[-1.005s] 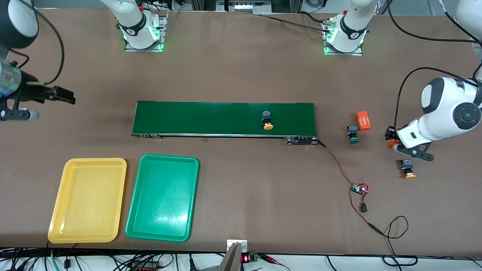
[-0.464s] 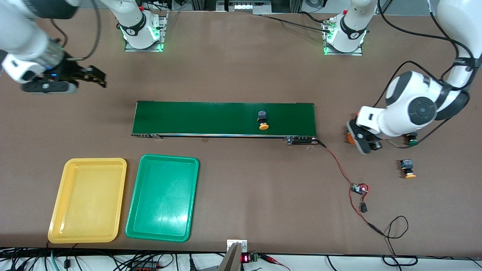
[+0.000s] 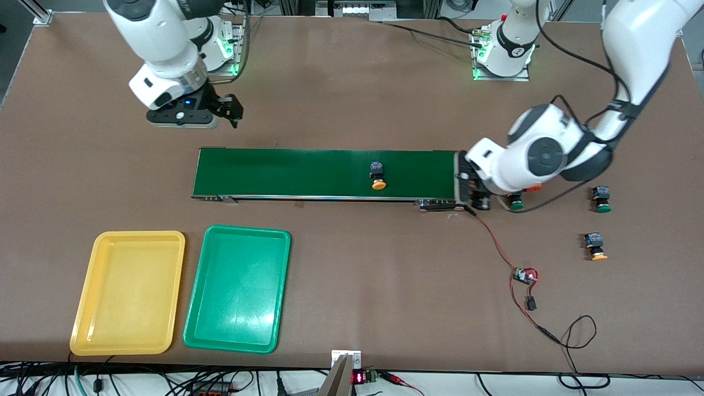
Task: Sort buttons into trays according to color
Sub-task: 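Place the cylinder on the belt while the right gripper reaches the belt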
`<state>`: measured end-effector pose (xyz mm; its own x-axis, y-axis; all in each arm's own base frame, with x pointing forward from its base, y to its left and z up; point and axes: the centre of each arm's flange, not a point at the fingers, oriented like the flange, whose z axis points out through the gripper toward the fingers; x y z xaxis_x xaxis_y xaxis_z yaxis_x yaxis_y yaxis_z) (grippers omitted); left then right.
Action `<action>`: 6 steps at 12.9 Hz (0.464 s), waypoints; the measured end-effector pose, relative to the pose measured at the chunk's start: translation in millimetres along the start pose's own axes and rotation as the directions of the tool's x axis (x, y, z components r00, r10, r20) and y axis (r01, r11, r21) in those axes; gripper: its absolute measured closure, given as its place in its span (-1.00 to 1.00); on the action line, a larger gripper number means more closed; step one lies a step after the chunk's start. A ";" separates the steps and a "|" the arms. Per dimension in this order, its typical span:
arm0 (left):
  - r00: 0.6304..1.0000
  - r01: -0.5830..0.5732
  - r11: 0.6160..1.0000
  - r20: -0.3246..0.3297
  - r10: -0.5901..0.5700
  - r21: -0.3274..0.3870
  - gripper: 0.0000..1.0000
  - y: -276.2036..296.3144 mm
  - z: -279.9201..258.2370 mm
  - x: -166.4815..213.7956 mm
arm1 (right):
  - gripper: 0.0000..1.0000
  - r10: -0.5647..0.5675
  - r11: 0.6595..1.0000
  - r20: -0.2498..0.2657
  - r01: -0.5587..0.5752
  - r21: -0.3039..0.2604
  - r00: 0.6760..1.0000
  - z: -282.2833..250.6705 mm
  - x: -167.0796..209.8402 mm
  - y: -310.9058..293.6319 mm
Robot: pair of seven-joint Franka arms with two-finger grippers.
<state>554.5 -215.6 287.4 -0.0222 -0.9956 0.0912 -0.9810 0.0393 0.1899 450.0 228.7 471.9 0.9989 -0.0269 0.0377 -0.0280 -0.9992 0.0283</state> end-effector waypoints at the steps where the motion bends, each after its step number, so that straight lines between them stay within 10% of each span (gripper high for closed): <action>1: 1.000 -0.030 1.000 0.006 0.030 -0.005 0.00 6.3 3.9 16.7 | -1.00 0.023 0.999 0.004 -0.023 0.034 1.000 2.7 1.4 -2.6; 6: 0.995 -0.092 0.996 0.029 0.092 0.000 0.00 22.3 23.3 61.4 | -1.00 0.069 0.993 0.034 -0.072 0.097 0.997 26.5 4.0 -26.1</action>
<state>526.7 -277.8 274.5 -0.1176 -0.9898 0.0802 -0.9749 0.1304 0.1805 455.7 253.9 444.9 0.9953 -0.0967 0.0059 -0.0960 -0.9928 -0.0717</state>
